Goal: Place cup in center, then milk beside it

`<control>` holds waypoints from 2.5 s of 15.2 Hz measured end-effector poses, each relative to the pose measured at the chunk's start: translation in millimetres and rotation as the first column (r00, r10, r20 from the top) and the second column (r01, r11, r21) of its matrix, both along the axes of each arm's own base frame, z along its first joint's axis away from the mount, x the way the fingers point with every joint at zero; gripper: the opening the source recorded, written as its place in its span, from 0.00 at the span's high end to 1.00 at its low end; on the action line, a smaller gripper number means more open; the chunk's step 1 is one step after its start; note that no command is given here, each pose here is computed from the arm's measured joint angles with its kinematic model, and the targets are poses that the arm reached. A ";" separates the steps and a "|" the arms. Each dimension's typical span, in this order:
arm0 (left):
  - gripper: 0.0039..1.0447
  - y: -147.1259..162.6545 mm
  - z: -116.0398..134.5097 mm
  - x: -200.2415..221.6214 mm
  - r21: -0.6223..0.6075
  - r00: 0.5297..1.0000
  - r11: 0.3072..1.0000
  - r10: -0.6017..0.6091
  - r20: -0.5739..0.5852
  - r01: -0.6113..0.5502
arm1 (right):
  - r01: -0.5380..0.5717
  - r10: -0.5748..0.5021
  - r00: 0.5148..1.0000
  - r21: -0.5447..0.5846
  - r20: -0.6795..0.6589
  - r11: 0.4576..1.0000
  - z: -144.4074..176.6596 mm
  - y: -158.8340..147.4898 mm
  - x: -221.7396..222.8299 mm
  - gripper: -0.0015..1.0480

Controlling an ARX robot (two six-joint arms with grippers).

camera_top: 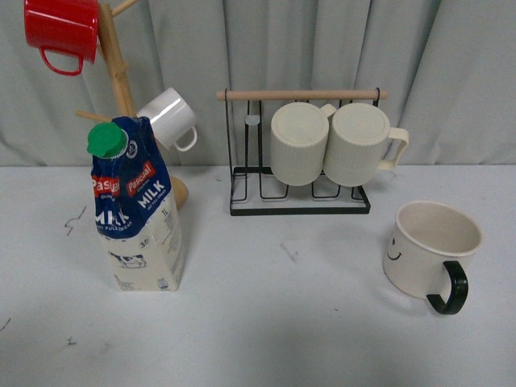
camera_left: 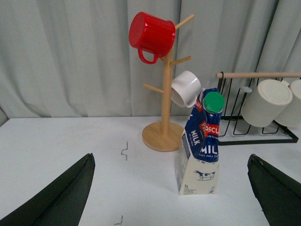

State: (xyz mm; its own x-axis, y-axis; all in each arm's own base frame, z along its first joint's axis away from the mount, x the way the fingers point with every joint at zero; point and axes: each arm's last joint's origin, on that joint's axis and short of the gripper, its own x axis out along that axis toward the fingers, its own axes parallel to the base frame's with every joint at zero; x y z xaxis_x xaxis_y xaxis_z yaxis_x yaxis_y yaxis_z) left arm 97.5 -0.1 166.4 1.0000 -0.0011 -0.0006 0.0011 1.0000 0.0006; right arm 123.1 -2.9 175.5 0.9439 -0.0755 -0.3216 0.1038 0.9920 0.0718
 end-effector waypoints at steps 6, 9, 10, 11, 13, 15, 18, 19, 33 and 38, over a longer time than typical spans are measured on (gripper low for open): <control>0.06 0.0 0.0 0.0 0.000 1.000 1.000 0.000 0.000 0.000 | -0.080 0.103 0.982 0.144 -0.161 0.986 22.2 11.1 85.6 0.06; 0.06 0.0 0.0 0.0 0.000 1.000 1.000 0.000 0.000 0.000 | -0.090 0.135 0.954 0.174 -0.266 0.981 18.5 20.6 122.1 0.06; 0.06 0.0 0.0 0.0 0.000 1.000 1.000 0.000 0.000 0.000 | -0.085 0.132 0.950 0.173 -0.283 0.981 16.9 21.3 134.8 0.06; 0.06 0.0 0.0 0.0 0.000 1.000 1.000 0.000 0.000 0.000 | -0.080 0.132 0.936 0.169 -0.326 0.982 11.7 22.2 149.1 0.06; 0.06 0.0 0.0 0.0 0.000 1.000 1.000 0.000 0.000 0.000 | -0.059 0.125 0.901 0.169 -0.416 0.984 -3.7 22.8 169.2 0.06; 0.06 0.0 0.0 0.0 0.000 1.000 1.000 0.000 0.000 0.000 | -0.044 0.114 0.880 0.161 -0.461 0.986 -13.3 23.5 190.6 0.06; 0.06 0.0 0.0 0.0 0.000 1.000 1.000 0.000 0.000 0.000 | -0.036 0.105 0.863 0.148 -0.494 0.988 -24.3 23.3 215.4 0.06; 0.06 0.0 0.0 0.0 0.000 1.000 1.000 0.000 0.000 0.000 | -0.025 0.092 0.852 0.136 -0.515 0.990 -30.5 23.4 221.1 0.06; 0.06 0.0 0.0 0.0 0.000 1.000 1.000 0.000 0.000 0.000 | -0.027 0.020 0.785 -0.002 -0.619 1.000 -74.1 41.0 272.6 0.75; 0.06 0.0 0.0 0.0 0.000 1.000 1.000 0.000 0.000 0.000 | -0.043 0.034 0.787 -0.001 -0.616 0.999 -66.5 48.2 263.8 0.97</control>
